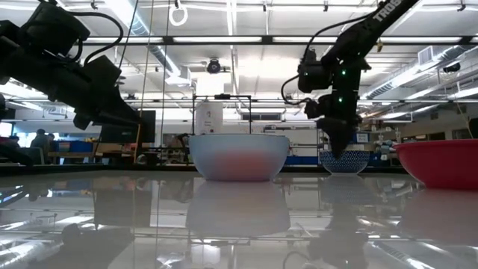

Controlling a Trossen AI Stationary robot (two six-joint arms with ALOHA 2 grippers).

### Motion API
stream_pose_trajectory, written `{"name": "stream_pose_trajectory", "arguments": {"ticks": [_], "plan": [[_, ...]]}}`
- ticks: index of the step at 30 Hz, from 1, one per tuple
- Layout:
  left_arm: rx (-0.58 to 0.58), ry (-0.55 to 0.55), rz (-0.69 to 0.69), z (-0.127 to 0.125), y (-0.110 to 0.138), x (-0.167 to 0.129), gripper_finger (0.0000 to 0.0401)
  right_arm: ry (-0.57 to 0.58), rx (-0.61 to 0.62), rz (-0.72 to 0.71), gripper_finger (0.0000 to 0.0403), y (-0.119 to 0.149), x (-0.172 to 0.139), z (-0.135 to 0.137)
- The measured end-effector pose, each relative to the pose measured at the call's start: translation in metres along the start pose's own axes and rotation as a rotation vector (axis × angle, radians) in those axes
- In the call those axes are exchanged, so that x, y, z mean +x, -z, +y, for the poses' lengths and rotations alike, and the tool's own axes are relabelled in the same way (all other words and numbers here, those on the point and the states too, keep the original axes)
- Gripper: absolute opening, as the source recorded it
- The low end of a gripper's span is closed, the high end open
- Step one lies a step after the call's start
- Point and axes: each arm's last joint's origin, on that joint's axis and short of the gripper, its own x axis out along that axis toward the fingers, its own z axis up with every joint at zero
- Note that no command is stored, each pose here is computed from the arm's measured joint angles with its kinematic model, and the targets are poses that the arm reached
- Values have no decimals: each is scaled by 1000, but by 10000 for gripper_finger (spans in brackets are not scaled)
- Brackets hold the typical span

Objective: Nest bowls inside each other
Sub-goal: Stack the yellow patterned bowl on top of the orange bowl

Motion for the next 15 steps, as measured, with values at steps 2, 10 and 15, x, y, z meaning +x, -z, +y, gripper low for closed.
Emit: {"name": "stream_pose_trajectory", "arguments": {"ticks": [2, 10, 15], "plan": [[3, 0, 0, 0, 0, 0, 141, 4, -6, 7, 107, 0, 2, 0], [6, 0, 0, 0, 0, 0, 141, 37, -46, -14, 17, 3, -9, 10], [10, 0, 0, 0, 0, 0, 141, 32, -108, -76, 14, 13, -39, 39]]}}
